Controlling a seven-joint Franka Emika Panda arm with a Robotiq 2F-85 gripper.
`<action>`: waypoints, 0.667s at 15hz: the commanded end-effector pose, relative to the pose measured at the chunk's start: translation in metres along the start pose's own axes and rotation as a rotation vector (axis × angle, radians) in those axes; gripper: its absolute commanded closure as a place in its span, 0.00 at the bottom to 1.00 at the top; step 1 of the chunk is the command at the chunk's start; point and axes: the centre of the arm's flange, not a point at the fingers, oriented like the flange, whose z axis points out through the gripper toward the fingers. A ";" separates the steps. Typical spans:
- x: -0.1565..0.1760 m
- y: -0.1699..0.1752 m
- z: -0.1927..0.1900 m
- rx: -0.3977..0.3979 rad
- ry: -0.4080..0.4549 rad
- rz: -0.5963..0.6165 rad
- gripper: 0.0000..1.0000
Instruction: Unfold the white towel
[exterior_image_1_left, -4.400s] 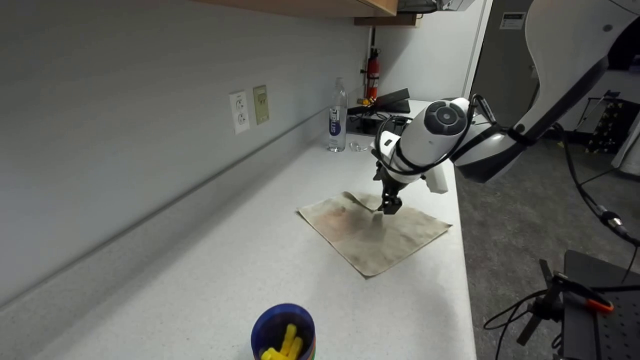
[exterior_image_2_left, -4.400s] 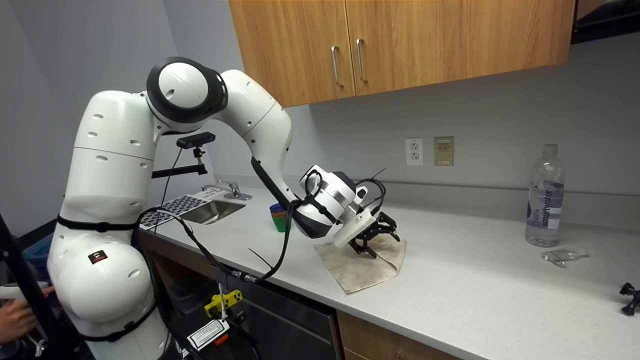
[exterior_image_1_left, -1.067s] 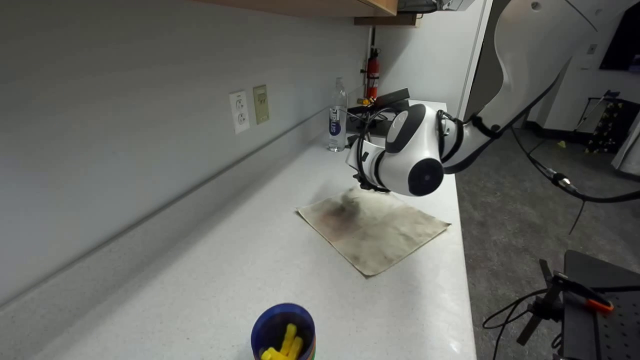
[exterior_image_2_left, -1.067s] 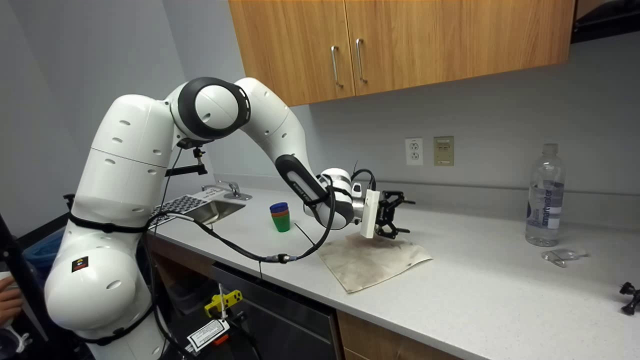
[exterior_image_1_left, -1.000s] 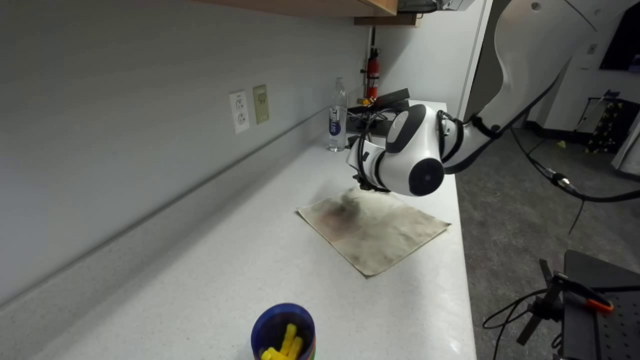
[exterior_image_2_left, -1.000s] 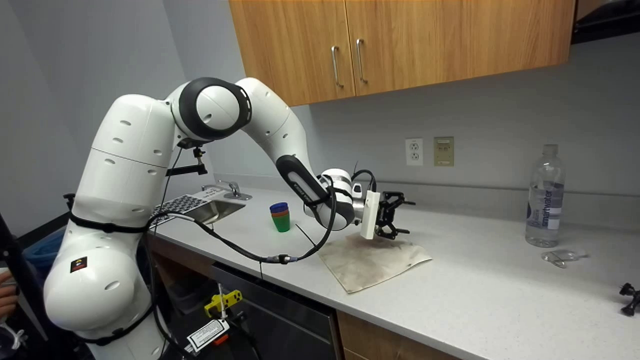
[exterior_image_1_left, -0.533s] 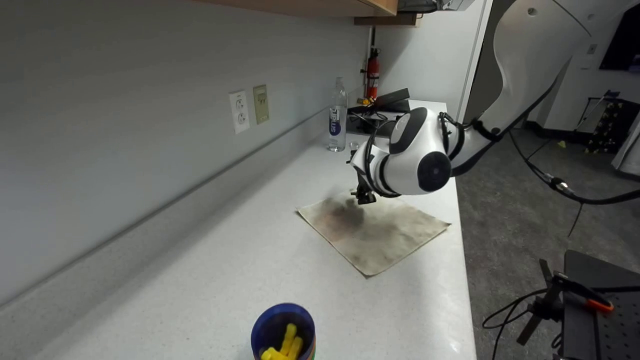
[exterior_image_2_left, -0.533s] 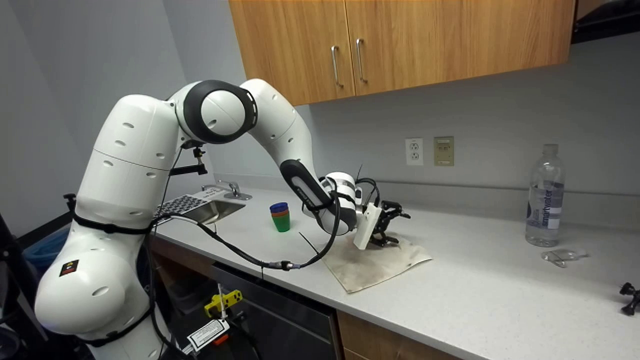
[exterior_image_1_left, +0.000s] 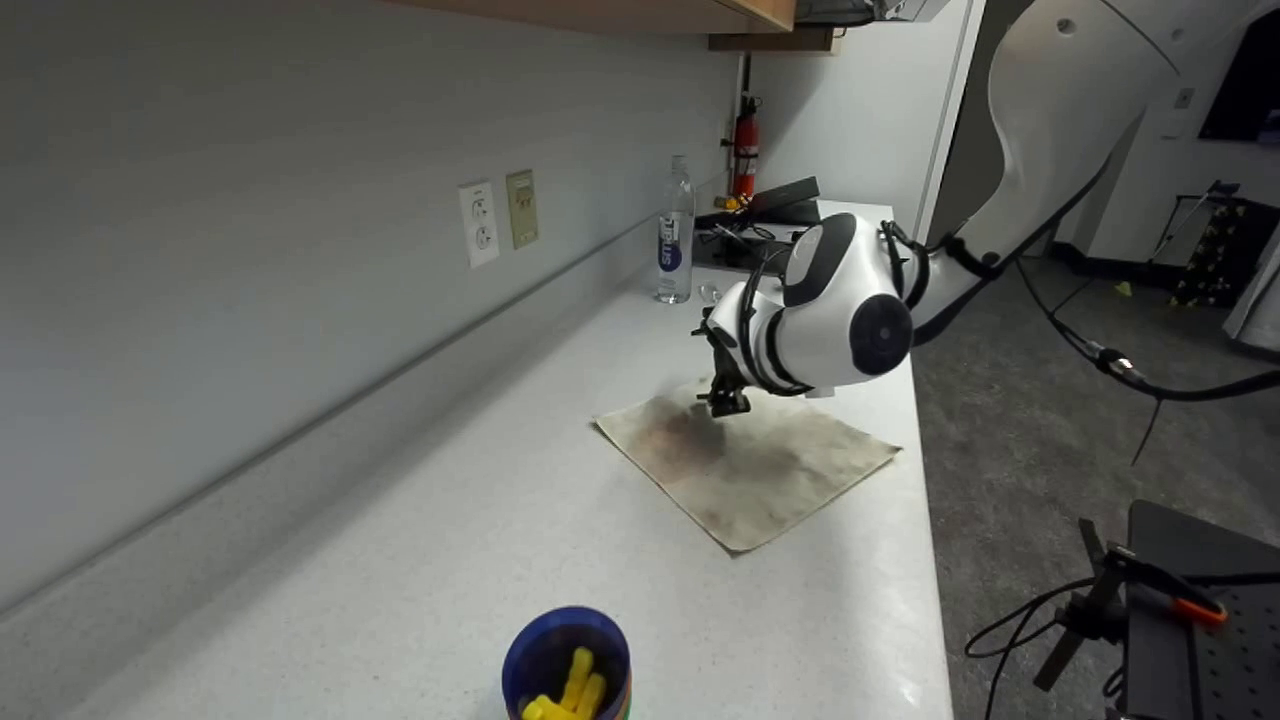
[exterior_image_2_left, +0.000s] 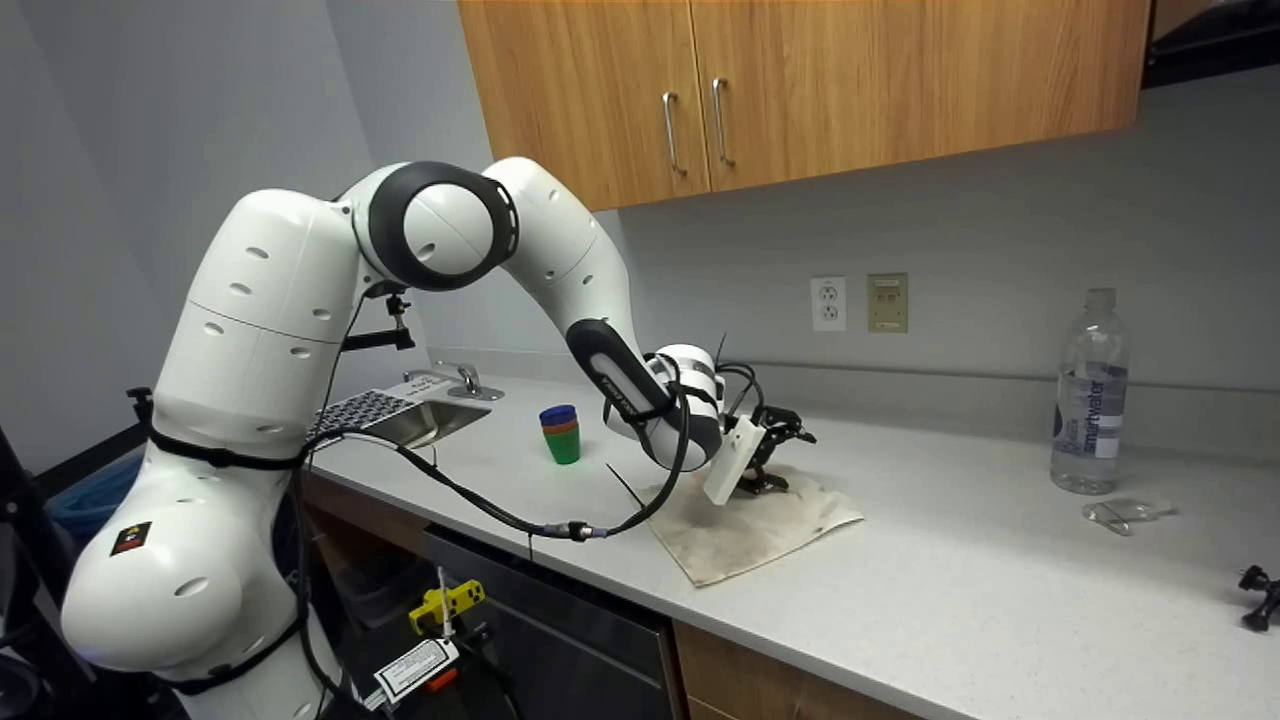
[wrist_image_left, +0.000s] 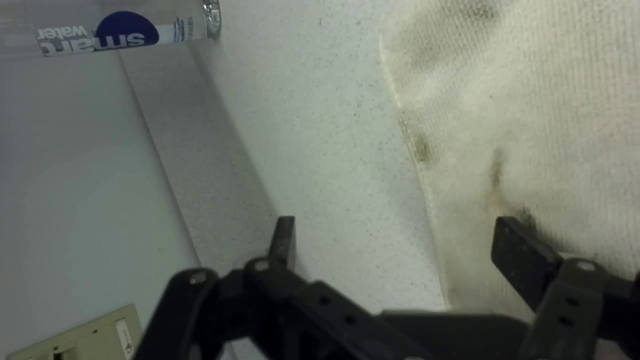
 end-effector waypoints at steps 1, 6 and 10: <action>-0.003 0.001 0.007 0.045 0.089 0.020 0.00; -0.006 0.000 0.005 0.142 0.151 0.000 0.00; -0.004 -0.003 0.001 0.315 0.267 0.033 0.03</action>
